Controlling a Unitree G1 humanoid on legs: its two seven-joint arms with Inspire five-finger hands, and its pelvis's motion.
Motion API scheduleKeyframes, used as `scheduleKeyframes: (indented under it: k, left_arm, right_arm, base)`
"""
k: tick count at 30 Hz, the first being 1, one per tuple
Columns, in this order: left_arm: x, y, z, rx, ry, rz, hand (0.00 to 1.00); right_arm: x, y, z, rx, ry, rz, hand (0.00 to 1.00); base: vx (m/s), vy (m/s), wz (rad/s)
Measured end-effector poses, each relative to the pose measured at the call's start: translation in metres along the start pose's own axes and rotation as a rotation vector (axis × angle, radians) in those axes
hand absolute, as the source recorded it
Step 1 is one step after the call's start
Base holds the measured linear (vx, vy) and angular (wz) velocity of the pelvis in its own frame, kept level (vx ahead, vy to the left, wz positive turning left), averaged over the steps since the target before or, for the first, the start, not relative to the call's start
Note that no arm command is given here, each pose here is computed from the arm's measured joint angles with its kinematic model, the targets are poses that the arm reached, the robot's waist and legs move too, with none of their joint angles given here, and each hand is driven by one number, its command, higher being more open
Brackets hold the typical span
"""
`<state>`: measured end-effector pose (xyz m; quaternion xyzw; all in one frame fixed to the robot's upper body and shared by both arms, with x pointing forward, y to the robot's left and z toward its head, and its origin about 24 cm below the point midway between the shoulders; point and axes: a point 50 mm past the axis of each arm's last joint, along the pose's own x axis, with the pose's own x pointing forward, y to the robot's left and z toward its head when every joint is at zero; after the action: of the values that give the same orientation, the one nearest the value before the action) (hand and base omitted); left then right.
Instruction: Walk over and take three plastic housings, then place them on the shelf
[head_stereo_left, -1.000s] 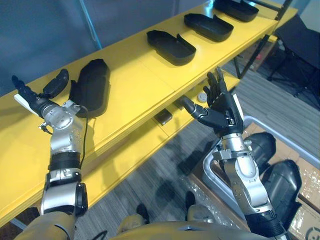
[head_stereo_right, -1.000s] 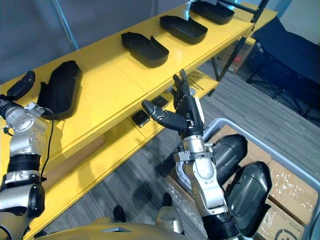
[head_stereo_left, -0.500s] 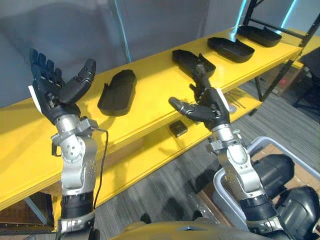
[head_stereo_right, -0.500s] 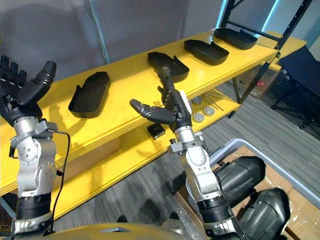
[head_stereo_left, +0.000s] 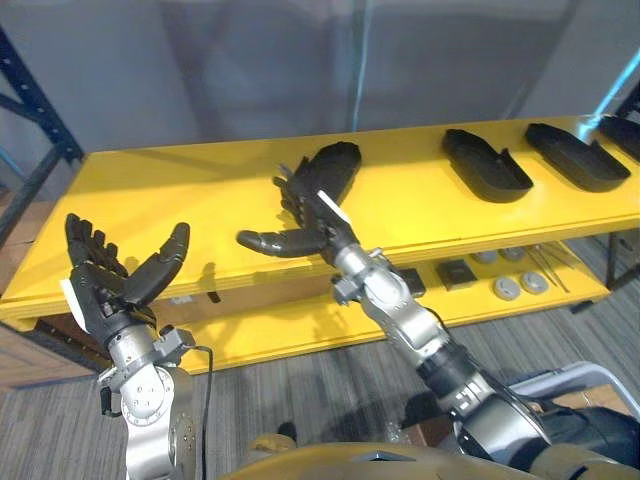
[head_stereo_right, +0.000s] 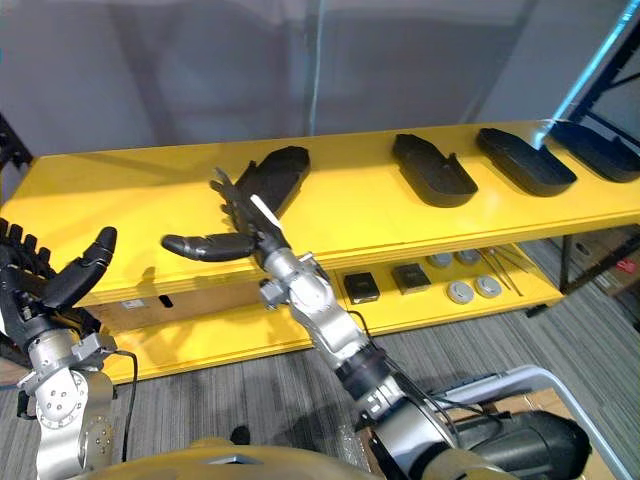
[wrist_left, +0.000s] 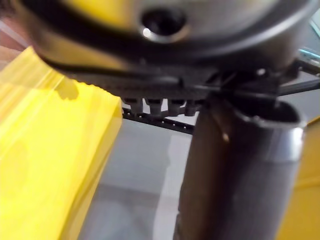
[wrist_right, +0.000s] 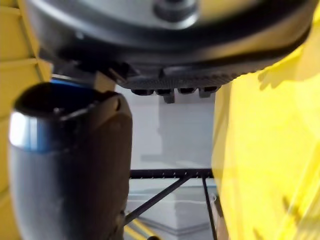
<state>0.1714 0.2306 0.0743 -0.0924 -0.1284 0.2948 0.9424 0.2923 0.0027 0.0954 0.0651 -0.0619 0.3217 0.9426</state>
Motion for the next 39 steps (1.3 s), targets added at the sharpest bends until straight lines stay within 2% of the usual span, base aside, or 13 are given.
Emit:
scheduleKeyframes:
  k: [4, 7, 12, 17, 22, 26, 31, 35, 39]
  left_arm:
    - [-0.009, -0.023, 0.0, -0.076, 0.014, -0.158, 1.0]
    - [-0.015, -0.025, -0.003, -0.105, 0.044, -0.191, 1.0]
    - [-0.021, -0.027, -0.007, -0.098, 0.074, -0.212, 1.0]
    - [-0.033, -0.046, -0.016, -0.152, 0.143, -0.304, 1.0]
    - [-0.042, -0.058, -0.024, -0.217, 0.234, -0.288, 1.0]
    - [-0.052, -0.039, -0.061, -0.074, 0.378, -0.096, 1.0]
    - [-0.08, 0.025, -0.104, 0.222, 0.541, 0.246, 1.0]
    - [-0.105, 0.073, -0.11, 0.43, 0.551, 0.517, 1.0]
    - [-0.119, 0.092, -0.11, 0.518, 0.528, 0.647, 1.0]
  right_arm:
    - [0.017, 0.031, -0.011, 0.064, 0.022, -0.003, 1.0]
    - [0.018, 0.038, -0.018, 0.069, 0.043, -0.023, 1.0]
    - [0.023, 0.037, -0.023, -0.009, 0.078, -0.079, 1.0]
    - [0.024, 0.023, -0.031, -0.12, 0.114, -0.235, 1.0]
    - [0.017, 0.008, -0.051, -0.217, 0.215, -0.33, 1.0]
    - [0.019, 0.009, -0.047, -0.25, 0.193, -0.333, 1.0]
    - [0.019, 0.003, -0.044, -0.239, 0.187, -0.383, 1.0]
    - [0.02, -0.002, -0.042, -0.224, 0.178, -0.406, 1.0]
    - [0.022, -0.005, -0.035, -0.21, 0.154, -0.424, 1.0]
  base:
    - [-0.01, 0.002, 0.23]
    - [0.03, 0.002, 0.11]
    - [0.03, 0.001, 0.03]
    - [0.01, 0.0, 0.02]
    - [0.01, -0.004, 0.14]
    - [0.04, -0.028, 0.11]
    - [0.02, -0.042, 0.19]
    - [0.03, -0.051, 0.18]
    - [0.01, -0.059, 0.12]
